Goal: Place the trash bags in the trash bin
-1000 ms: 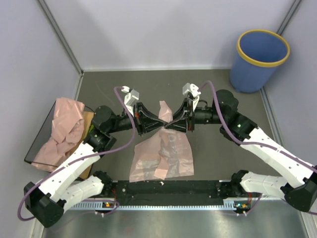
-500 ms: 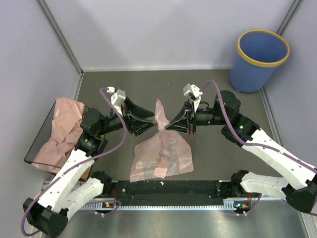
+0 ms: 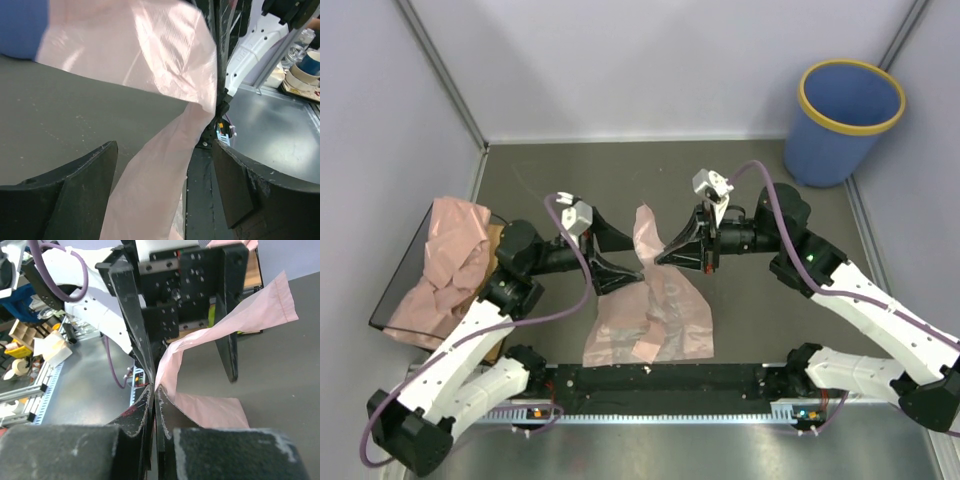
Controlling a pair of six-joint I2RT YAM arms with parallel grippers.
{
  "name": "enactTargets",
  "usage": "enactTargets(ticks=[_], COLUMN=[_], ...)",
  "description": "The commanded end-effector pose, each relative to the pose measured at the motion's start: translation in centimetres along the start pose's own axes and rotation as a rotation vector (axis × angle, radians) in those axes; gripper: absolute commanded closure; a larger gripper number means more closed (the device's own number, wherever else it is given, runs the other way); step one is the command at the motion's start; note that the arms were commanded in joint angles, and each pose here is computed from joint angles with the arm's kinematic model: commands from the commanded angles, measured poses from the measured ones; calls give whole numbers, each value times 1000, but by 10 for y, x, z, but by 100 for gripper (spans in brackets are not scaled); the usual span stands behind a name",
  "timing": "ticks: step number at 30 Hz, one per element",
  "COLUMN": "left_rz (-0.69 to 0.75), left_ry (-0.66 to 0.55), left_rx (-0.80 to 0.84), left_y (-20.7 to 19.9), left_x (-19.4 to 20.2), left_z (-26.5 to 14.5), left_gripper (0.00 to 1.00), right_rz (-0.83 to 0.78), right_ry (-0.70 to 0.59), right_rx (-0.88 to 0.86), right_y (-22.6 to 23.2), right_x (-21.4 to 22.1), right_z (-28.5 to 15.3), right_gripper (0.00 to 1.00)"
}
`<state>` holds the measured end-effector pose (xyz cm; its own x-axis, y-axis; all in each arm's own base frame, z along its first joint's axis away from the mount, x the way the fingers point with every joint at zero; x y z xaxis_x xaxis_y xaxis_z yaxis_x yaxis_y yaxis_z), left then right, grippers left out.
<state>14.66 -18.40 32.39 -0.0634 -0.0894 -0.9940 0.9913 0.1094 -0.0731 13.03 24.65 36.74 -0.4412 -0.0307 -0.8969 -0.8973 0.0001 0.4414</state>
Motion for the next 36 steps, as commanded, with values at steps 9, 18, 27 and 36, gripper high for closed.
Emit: enactTargets(ticks=[9,18,27,36], left_rz=[178,228,239,210], left_ry=[-28,40,84,120], left_rx=[65,63,100,86], left_y=[-4,-8,-15,-20], left_x=[-4,0,9,26], left_z=[37,37,42,35], left_gripper=[74,100,100,100], right_rz=[34,146,100,62], right_ry=[-46,-4,-43,-110], right_rx=[-42,-21,-62,-43], right_y=[6,-8,-4,2], right_x=[-16,-8,-29,-54], right_z=[6,20,30,24], right_gripper=[99,73,56,86])
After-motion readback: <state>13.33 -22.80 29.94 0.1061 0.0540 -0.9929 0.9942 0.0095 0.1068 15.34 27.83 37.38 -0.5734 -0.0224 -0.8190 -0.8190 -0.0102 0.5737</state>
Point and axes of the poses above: each gripper's point midway between its finger pads, its own z axis out along the fingers, its own y axis along the line the jaws close on, x = y × z, the point moved 7 cm from there along -z, back along the fingers, and after that the axes turned 8 degrees about z, right-handed, at the moved point
